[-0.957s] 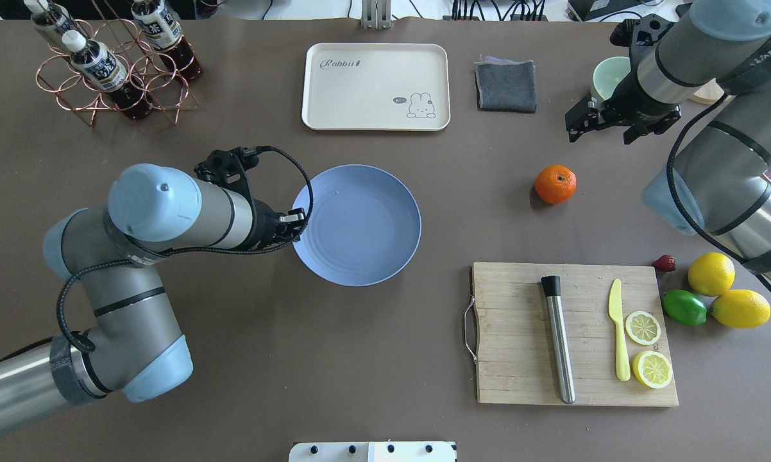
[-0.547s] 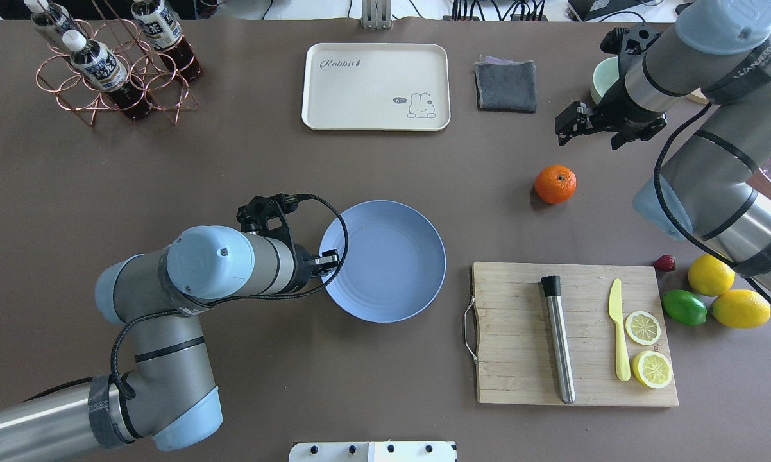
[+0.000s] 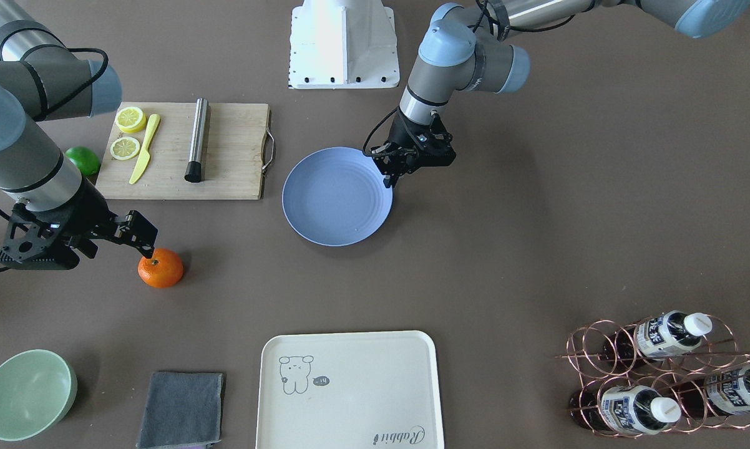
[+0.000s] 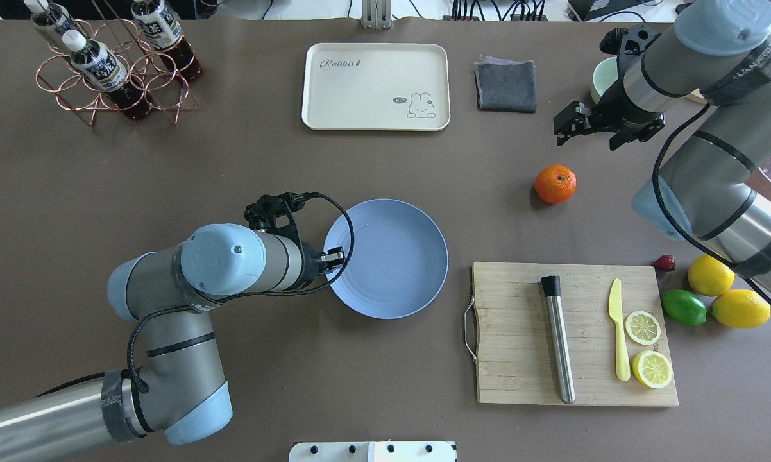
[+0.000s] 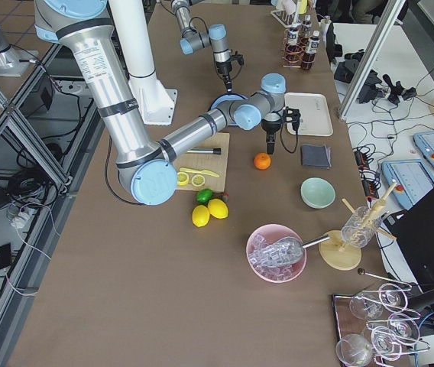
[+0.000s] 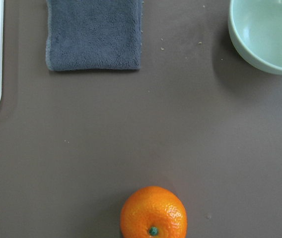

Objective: Pick orange to plate
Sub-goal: 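Set the blue plate at table center while the right gripper nears the orange, then lower the right gripper onto the orange and close it while the left arm withdraws, then lift the orange with the right gripper and carry it over the blue plate, then lower the orange onto the blue plate and open the right gripper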

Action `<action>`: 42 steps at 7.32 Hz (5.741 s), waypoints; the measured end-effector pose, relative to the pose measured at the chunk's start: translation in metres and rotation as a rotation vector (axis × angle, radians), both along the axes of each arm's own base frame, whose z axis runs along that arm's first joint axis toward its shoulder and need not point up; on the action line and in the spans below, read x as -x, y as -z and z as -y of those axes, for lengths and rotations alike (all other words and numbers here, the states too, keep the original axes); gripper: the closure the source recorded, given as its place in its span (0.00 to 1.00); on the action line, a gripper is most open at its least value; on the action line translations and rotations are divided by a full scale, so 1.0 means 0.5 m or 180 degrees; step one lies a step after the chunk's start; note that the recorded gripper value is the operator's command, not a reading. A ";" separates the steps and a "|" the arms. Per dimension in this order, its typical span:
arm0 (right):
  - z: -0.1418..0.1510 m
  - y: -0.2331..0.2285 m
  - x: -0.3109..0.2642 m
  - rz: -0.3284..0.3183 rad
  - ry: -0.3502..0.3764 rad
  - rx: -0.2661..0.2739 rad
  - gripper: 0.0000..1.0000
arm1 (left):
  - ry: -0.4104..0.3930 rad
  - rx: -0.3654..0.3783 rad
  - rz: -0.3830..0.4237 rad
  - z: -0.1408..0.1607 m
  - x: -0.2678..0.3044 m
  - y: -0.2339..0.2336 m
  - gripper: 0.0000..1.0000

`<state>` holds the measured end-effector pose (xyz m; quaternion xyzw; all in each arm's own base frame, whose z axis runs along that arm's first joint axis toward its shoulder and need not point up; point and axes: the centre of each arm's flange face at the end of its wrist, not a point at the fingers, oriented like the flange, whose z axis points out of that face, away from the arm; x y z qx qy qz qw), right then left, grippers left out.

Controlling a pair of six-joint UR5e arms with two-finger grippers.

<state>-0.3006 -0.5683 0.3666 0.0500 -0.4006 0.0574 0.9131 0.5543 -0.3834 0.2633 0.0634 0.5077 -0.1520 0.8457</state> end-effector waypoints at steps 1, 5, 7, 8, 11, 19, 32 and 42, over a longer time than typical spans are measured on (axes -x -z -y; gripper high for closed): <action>-0.002 0.000 0.004 -0.0001 0.0003 0.0006 0.00 | 0.0048 0.0000 0.0016 0.017 0.011 -0.007 0.02; -0.026 -0.013 0.068 -0.0109 0.0065 -0.0005 0.00 | 0.0209 -0.0526 0.0322 0.185 0.167 -0.030 0.02; -0.030 -0.049 0.107 -0.0196 0.0095 -0.0017 0.00 | 0.0278 -0.0719 0.0444 0.230 0.246 -0.024 0.02; -0.022 -0.083 0.127 -0.0200 0.0105 -0.0048 0.00 | 0.0317 -0.0812 0.0479 0.250 0.285 -0.014 0.02; -0.007 -0.145 0.156 -0.0180 0.0124 -0.0095 0.00 | 0.0390 -0.0846 0.0602 0.273 0.357 0.010 0.02; -0.013 -0.056 0.223 -0.0045 0.0056 -0.0115 1.00 | 0.0476 -0.0795 0.0613 0.303 0.407 0.009 0.02; -0.318 0.311 0.582 0.0773 -0.0062 -0.0334 1.00 | -0.0257 -0.0564 0.1193 0.368 0.717 -0.248 0.02; -0.294 0.298 0.552 0.0748 -0.0262 -0.0078 0.00 | -0.0275 -0.0556 0.1188 0.369 0.712 -0.249 0.02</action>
